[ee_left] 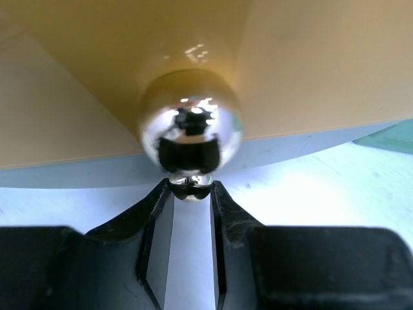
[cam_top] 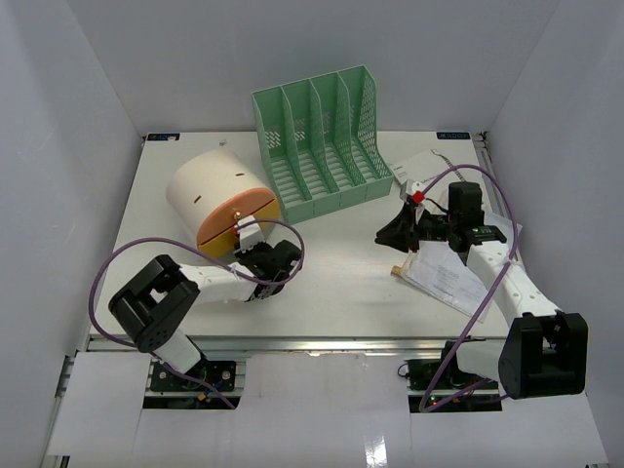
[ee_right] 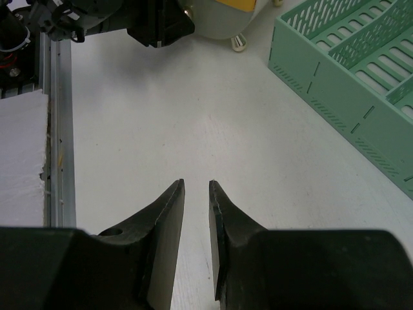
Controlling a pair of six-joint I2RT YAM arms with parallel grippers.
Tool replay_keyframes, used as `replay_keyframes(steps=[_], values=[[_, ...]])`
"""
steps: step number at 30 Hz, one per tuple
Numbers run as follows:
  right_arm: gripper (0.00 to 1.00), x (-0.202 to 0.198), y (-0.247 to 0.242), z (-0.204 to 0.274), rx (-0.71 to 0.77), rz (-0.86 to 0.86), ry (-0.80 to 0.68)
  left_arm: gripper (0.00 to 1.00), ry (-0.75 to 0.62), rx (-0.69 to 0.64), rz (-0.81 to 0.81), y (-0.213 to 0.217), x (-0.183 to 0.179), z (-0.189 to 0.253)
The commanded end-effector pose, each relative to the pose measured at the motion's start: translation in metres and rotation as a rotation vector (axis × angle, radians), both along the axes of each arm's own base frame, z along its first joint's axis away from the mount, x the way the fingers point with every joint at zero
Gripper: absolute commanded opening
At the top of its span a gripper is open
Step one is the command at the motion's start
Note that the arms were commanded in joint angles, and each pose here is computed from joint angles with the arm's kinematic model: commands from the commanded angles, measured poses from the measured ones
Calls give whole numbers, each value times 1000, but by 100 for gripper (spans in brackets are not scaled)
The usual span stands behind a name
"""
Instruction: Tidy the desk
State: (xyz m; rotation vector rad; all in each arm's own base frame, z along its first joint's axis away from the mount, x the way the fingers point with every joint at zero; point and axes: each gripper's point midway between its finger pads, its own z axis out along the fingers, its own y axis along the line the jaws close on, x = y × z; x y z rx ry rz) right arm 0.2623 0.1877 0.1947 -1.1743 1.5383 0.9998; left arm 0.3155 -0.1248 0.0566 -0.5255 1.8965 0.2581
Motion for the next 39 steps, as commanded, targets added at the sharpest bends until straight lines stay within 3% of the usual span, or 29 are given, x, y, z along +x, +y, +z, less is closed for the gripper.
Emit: replay_keyframes(steps=[1,6,11,20,23,26,31,35,39], values=[[28,-1,0,2,16,10,-3,7,74,-100,-9,-20,-21,-23],[33,-11,11,2,30,88,-2,4,72,-88,-3,-16,-23,-20],[33,7,67,-10,-138,200,-18,3,70,-120,-17,-11,-32,-16],[37,63,160,18,-283,378,-259,1,42,-185,-71,-14,-50,-4],[37,66,177,9,-322,438,-302,8,37,-194,-86,-16,-53,-1],[27,51,194,-6,-381,569,-349,22,27,-216,-107,-20,-58,4],[17,29,227,-36,-447,668,-367,31,4,-268,-154,-29,-67,16],[15,32,257,-48,-472,604,-379,38,-13,-299,-189,-30,-76,26],[18,84,294,-28,-432,208,-381,44,-28,-327,-207,-23,-85,31]])
